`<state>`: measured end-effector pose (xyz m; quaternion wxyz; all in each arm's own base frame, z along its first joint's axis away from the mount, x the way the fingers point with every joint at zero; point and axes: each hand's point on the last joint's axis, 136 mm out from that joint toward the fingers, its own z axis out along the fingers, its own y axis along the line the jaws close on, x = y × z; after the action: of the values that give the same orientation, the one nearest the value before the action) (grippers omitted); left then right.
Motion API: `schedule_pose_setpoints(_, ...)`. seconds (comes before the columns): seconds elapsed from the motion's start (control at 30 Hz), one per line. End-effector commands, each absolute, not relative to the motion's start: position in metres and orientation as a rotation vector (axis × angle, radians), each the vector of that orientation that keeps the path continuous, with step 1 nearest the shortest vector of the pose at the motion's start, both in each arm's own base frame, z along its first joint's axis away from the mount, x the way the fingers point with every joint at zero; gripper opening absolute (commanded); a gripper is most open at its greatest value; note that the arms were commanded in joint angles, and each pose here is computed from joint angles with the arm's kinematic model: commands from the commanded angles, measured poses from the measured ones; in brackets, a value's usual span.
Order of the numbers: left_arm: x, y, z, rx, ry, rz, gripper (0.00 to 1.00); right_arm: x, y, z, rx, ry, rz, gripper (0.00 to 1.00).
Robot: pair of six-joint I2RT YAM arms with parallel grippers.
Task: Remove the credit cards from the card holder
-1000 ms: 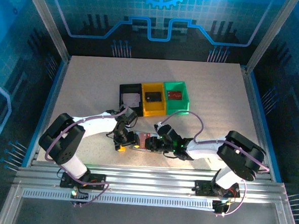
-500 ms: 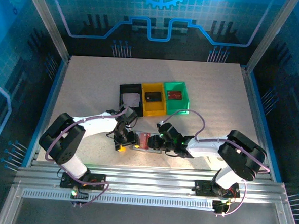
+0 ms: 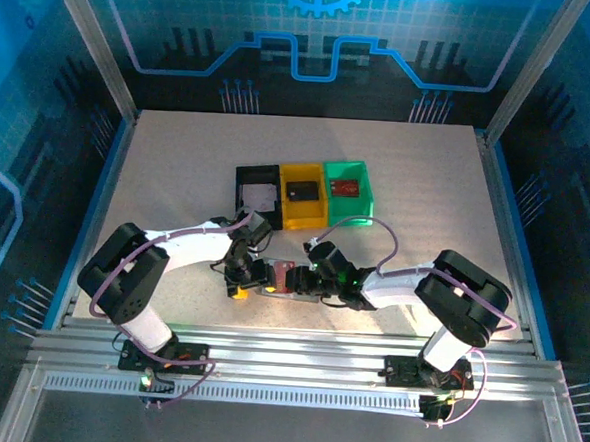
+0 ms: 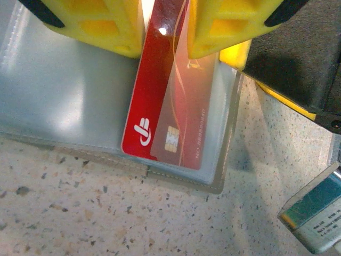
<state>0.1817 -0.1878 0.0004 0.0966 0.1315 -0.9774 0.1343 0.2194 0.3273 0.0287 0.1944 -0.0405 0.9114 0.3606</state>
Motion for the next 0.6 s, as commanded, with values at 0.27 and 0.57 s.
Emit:
schedule_pose_setpoints(0.27,0.153,-0.202,-0.066,0.297,-2.822,0.4,0.69,0.219,0.321,0.032,-0.084,2.524,1.042,0.04)
schedule_pose_setpoints(0.57,0.156,-0.204,-0.057,0.303,-2.835,0.423,0.69,0.22,0.302,0.044,-0.081,2.506,0.975,0.0)
